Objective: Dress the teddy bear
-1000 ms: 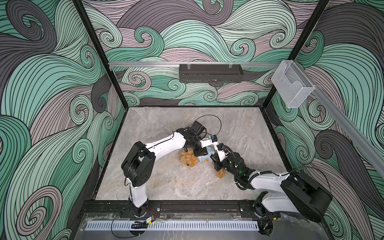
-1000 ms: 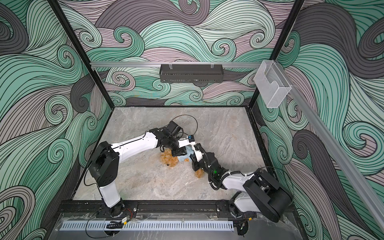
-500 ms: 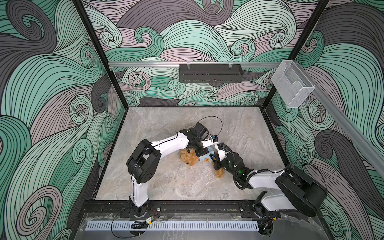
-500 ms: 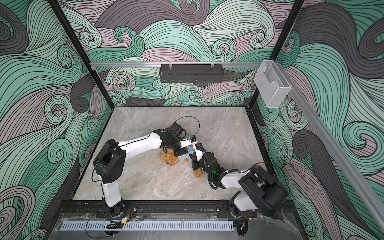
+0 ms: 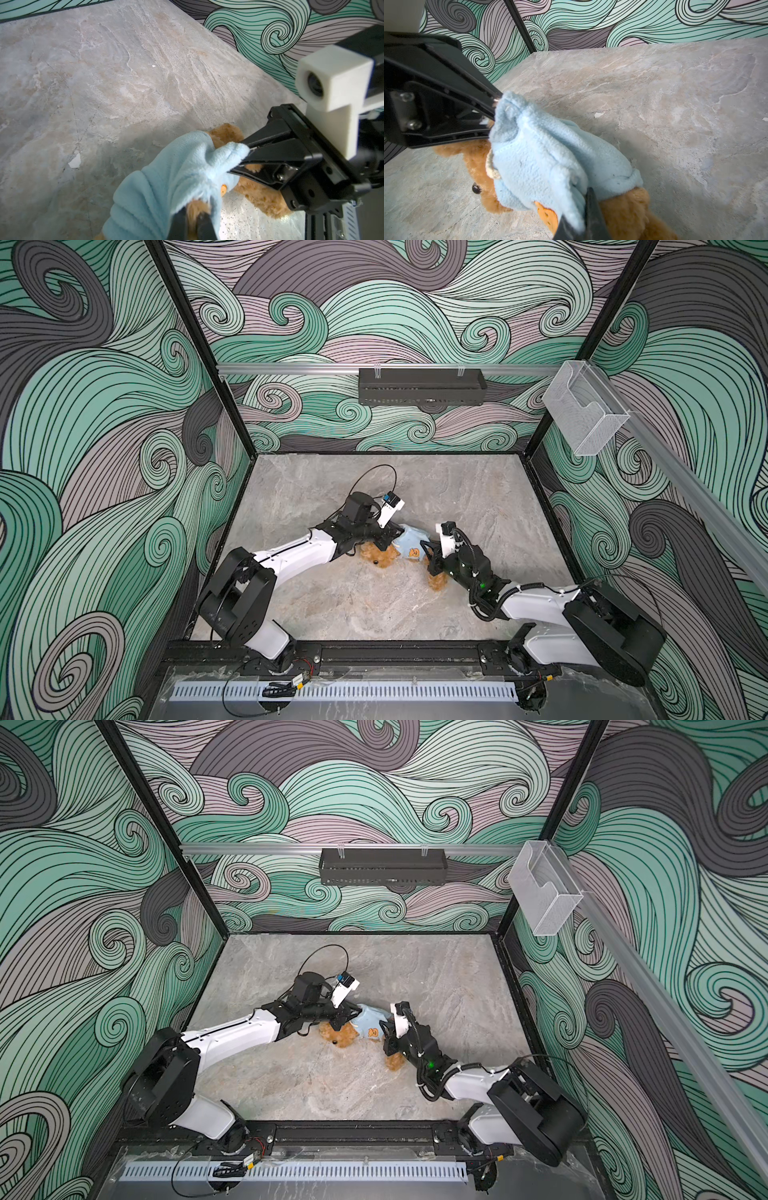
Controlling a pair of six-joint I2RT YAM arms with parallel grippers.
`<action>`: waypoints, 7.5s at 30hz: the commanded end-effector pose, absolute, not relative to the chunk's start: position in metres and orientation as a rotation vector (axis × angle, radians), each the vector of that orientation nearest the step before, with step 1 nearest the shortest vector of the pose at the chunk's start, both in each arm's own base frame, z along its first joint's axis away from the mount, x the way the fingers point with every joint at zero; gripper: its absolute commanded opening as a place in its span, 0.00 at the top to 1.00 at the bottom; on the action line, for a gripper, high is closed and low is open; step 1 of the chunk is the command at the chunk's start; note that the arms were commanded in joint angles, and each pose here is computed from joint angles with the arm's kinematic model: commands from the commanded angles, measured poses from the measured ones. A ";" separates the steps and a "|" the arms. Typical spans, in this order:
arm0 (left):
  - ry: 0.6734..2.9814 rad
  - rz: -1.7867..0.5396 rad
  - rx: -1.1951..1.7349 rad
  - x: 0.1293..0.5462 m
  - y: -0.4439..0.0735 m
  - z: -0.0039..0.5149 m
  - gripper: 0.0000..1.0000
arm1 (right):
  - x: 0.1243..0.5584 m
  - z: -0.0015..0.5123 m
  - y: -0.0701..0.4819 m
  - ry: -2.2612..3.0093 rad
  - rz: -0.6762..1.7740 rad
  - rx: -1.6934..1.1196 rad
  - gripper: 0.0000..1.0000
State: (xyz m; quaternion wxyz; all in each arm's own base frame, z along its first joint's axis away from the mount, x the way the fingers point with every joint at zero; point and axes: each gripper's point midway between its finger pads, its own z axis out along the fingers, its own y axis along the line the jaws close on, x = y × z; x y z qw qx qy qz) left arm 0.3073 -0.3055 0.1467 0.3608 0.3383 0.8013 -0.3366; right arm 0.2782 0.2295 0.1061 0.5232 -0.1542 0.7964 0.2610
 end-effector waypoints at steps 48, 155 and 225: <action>2.086 -0.613 1.262 0.281 -0.292 0.155 0.67 | 0.269 0.076 0.232 2.022 0.613 -0.593 1.00; 1.988 -0.938 0.968 0.286 -0.289 0.184 1.00 | 0.268 0.116 0.245 1.920 0.644 -0.753 0.51; 1.968 -1.070 1.136 0.253 -0.286 0.181 0.98 | 0.275 0.112 0.297 1.882 0.750 -1.007 0.42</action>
